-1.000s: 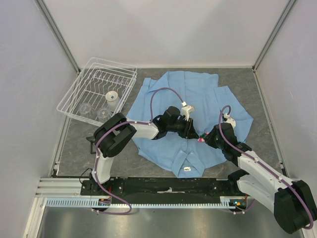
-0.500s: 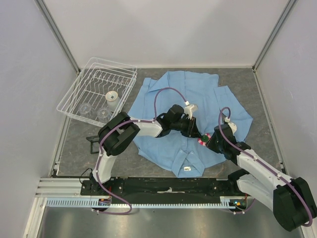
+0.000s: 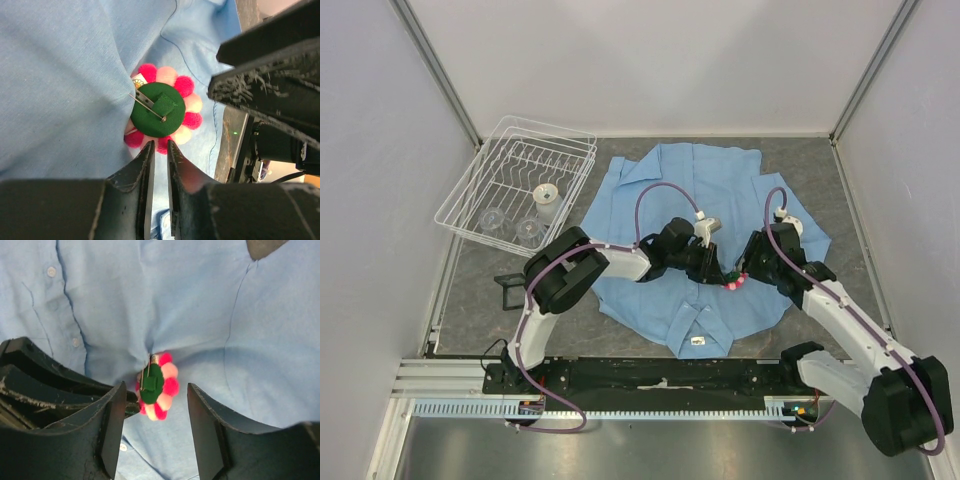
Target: Remove the brooch from the garment
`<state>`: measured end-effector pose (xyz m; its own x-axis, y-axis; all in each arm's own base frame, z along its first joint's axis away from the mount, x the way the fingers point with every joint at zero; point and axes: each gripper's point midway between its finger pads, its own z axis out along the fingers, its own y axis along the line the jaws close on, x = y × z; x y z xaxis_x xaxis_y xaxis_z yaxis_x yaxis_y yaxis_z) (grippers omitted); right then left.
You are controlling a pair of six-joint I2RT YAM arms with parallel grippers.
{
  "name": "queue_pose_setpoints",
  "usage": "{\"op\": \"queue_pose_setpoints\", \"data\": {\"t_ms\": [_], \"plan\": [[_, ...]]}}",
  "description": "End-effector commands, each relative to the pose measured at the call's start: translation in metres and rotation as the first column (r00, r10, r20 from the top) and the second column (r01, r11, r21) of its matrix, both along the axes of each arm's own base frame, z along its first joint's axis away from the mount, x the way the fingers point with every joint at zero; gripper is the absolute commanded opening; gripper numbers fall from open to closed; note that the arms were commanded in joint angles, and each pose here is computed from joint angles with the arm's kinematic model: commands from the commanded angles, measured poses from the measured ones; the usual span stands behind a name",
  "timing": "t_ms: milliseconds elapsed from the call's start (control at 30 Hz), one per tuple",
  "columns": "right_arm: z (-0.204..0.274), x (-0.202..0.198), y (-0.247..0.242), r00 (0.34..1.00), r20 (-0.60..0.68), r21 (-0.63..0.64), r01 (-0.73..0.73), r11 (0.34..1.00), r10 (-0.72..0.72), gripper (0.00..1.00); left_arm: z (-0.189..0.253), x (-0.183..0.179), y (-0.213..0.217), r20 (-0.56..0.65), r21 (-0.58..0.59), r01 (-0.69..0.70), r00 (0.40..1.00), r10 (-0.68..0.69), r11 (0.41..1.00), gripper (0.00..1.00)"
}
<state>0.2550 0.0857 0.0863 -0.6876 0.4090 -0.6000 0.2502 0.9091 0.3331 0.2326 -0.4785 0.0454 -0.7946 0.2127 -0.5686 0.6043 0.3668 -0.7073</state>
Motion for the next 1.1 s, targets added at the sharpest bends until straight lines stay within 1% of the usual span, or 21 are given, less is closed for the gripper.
{"op": "queue_pose_setpoints", "data": {"t_ms": [0,133,167,333,400,500,667,867,900,933,1067], "plan": [[0.007,0.016,0.004,0.995,-0.017,-0.004,-0.097,0.995,0.097,0.60,-0.003,-0.002,-0.003,0.013,-0.022,0.006,1.000,-0.006,1.000,0.21],[-0.003,0.025,0.016,0.981,-0.079,0.009,-0.179,0.984,0.179,0.62,-0.007,-0.002,-0.002,0.009,-0.016,0.005,1.000,-0.005,1.000,0.21],[-0.011,0.025,0.017,0.974,-0.107,0.002,-0.200,0.980,0.200,0.65,-0.008,-0.003,-0.002,0.008,-0.013,0.005,1.000,-0.005,1.000,0.21],[-0.018,0.033,0.018,0.962,-0.137,-0.022,-0.240,0.971,0.235,0.68,-0.011,-0.003,-0.002,0.007,-0.009,0.006,1.000,-0.006,1.000,0.20],[-0.026,0.031,0.017,0.954,-0.174,-0.033,-0.252,0.967,0.243,0.67,-0.011,-0.004,-0.002,0.007,-0.009,0.007,1.000,-0.007,1.000,0.20],[-0.033,0.029,0.016,0.949,-0.195,-0.039,-0.259,0.965,0.247,0.65,-0.011,-0.003,-0.002,0.009,-0.010,0.007,1.000,-0.006,1.000,0.20],[-0.038,0.029,0.013,0.947,-0.206,-0.057,-0.263,0.963,0.246,0.58,-0.012,-0.004,-0.002,0.007,-0.008,0.009,1.000,-0.009,1.000,0.20],[-0.044,0.027,0.016,0.943,-0.212,-0.041,-0.271,0.962,0.257,0.54,-0.011,-0.005,-0.003,0.009,-0.009,0.012,1.000,-0.011,1.000,0.20],[-0.045,0.027,0.016,0.942,-0.214,-0.037,-0.272,0.962,0.258,0.53,-0.012,-0.004,-0.002,0.008,-0.008,0.010,1.000,-0.010,1.000,0.20],[-0.046,0.026,0.016,0.941,-0.217,-0.036,-0.272,0.962,0.259,0.49,-0.012,-0.005,-0.003,0.006,-0.008,0.012,1.000,-0.012,1.000,0.20],[-0.047,0.025,0.017,0.940,-0.220,-0.034,-0.274,0.961,0.260,0.47,-0.012,-0.005,-0.003,0.007,-0.008,0.013,1.000,-0.013,1.000,0.20]]}}
